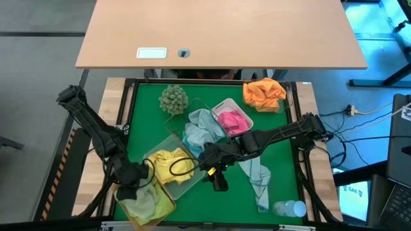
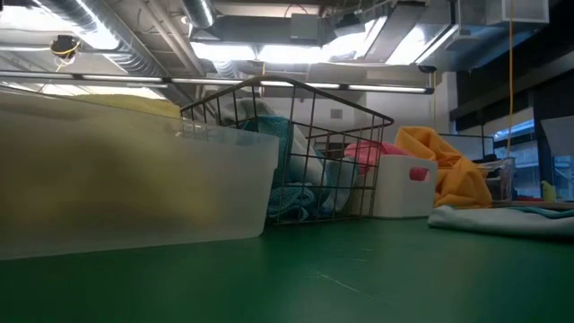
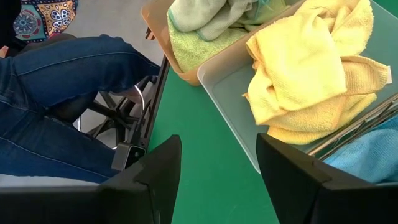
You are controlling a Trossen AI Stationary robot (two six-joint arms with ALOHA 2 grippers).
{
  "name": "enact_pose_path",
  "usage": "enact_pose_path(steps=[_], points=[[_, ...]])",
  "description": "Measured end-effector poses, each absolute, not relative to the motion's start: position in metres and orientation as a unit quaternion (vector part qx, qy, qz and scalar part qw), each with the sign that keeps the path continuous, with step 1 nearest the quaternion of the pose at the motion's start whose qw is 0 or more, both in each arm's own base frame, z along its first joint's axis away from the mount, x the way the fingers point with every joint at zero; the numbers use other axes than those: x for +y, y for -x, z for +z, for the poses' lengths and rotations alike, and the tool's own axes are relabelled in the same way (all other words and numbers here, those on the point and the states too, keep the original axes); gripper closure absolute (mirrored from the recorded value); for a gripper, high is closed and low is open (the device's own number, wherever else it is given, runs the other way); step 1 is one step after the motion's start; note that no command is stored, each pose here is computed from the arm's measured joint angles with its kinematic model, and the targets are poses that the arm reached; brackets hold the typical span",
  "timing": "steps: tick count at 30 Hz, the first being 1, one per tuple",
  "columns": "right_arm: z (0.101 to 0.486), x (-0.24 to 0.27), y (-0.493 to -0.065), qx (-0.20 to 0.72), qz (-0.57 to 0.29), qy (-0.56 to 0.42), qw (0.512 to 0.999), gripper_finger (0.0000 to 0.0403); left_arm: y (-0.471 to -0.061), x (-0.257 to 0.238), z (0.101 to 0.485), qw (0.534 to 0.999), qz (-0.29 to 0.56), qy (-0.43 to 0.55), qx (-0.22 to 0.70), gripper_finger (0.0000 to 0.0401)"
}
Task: Sort microfiber towel by color & place in baskets
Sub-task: Put the green towel into the orange bin, then put the blue towel into the black bin
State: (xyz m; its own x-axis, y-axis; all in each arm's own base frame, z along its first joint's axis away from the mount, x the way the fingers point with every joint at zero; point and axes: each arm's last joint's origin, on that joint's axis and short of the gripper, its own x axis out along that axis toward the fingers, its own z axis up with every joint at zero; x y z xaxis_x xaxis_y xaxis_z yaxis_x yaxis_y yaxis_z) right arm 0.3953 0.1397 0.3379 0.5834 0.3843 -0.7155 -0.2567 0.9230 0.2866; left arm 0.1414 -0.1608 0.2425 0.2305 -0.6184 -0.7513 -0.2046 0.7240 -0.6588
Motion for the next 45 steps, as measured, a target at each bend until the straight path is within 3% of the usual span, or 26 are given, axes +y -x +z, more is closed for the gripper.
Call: enact_pose_path(steps=[16, 19, 27, 37, 45], points=[[0.338, 0.14, -0.395, 0.42, 0.18, -0.076, 0.886, 0.0196, -0.136, -0.166, 0.244, 0.717, -0.175, 0.308, 0.6, 0.0206], [0.338, 0.14, -0.395, 0.42, 0.181, -0.076, 0.886, 0.0196, -0.141, -0.166, 0.244, 0.709, -0.142, 0.356, 0.591, 0.0206], [0.338, 0.14, -0.395, 0.42, 0.181, -0.076, 0.886, 0.0196, -0.149, -0.169, 0.266, 0.709, -0.234, 0.401, 0.531, 0.0206], [0.344, 0.142, -0.401, 0.38, 0.189, -0.08, 0.902, 0.0196, -0.141, -0.162, 0.277, 0.703, -0.259, 0.411, 0.519, 0.0206], [0.334, 0.15, -0.387, 0.447, 0.182, -0.079, 0.872, 0.0196, -0.131, -0.144, 0.298, 0.765, -0.255, 0.412, 0.424, 0.0206]])
